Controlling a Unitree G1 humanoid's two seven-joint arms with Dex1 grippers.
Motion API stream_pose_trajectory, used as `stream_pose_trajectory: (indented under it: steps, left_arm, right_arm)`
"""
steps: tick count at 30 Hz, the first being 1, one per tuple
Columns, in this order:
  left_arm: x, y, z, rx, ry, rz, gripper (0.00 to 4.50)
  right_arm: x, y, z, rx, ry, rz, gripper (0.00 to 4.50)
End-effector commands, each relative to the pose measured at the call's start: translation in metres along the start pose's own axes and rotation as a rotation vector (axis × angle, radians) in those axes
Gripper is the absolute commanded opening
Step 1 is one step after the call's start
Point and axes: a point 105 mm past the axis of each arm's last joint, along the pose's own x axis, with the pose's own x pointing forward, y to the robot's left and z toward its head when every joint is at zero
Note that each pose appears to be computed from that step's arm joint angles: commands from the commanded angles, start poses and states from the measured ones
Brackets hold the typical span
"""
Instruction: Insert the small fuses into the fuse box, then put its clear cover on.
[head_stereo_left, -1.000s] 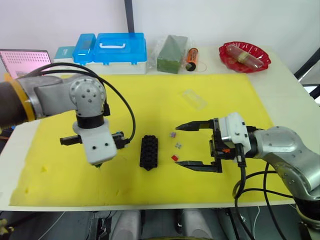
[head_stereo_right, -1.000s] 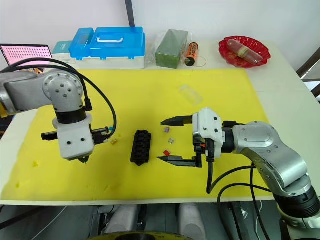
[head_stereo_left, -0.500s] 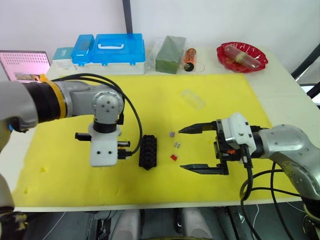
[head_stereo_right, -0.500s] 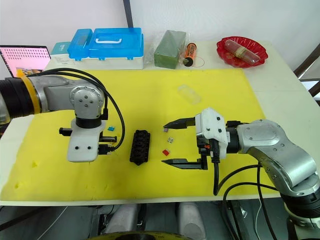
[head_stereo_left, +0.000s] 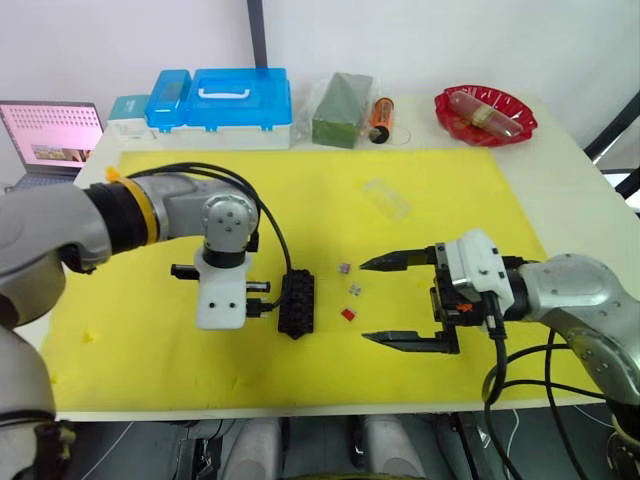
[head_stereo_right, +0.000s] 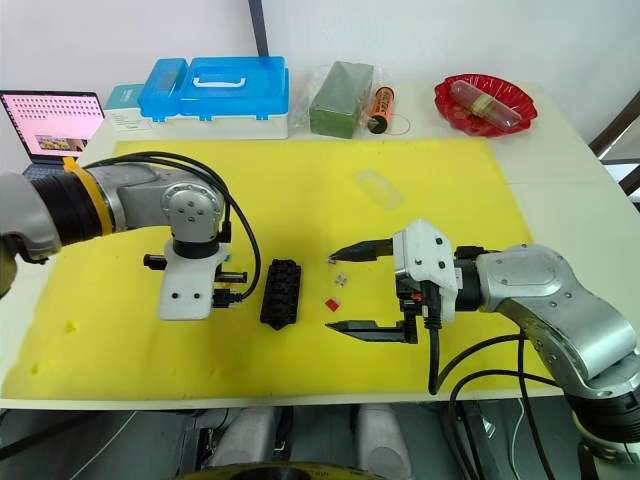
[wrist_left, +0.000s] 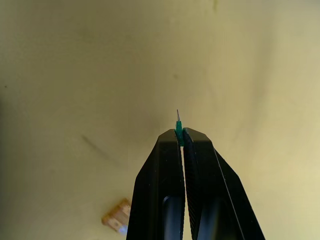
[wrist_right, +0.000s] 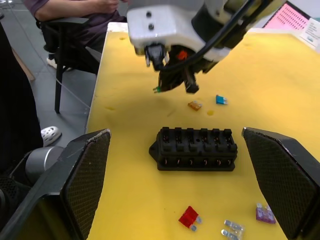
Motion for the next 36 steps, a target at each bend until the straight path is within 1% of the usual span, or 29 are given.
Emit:
stream_pose_trajectory:
  steps: [1,6,7,10,20,24,27,28,32,36]
  left_arm:
    - [-0.01,0.001,-0.003,0.009,0.043,0.026,0.04]
    - [-0.009,0.002,-0.005,0.006,0.051,0.027,0.04]
    - [-0.009,0.004,-0.005,0.006,0.051,0.033,0.27]
    - [-0.012,0.009,-0.006,0.02,0.058,0.059,1.01]
    - [-0.023,0.017,-0.013,0.016,0.093,0.109,4.46]
    - [-0.041,0.026,-0.017,0.001,0.117,0.197,4.46]
    - [-0.049,0.032,-0.02,-0.032,0.104,0.26,4.46]
    - [-0.052,0.031,-0.022,-0.083,0.077,0.296,4.46]
    - [-0.062,0.01,-0.02,-0.276,-0.046,0.396,4.46]
    - [-0.066,-0.019,-0.019,-0.43,-0.12,0.464,4.46]
  right_arm:
    - [-0.001,0.005,0.009,-0.043,-0.004,0.002,4.5]
    - [-0.002,0.005,0.008,-0.042,0.0,0.001,4.5]
    - [-0.002,0.005,0.007,-0.042,0.001,0.001,4.5]
    - [-0.003,0.005,0.007,-0.041,0.004,0.004,4.5]
    - [-0.002,0.002,0.005,-0.048,0.007,0.013,4.5]
    - [-0.001,-0.001,0.005,-0.053,0.007,0.022,4.5]
    - [0.0,-0.002,0.005,-0.056,0.006,0.029,4.5]
    - [0.0,-0.002,0.005,-0.056,0.006,0.03,4.5]
    - [-0.002,-0.004,0.004,-0.057,0.01,0.028,4.5]
    - [-0.002,-0.005,0.004,-0.062,0.01,0.024,4.5]
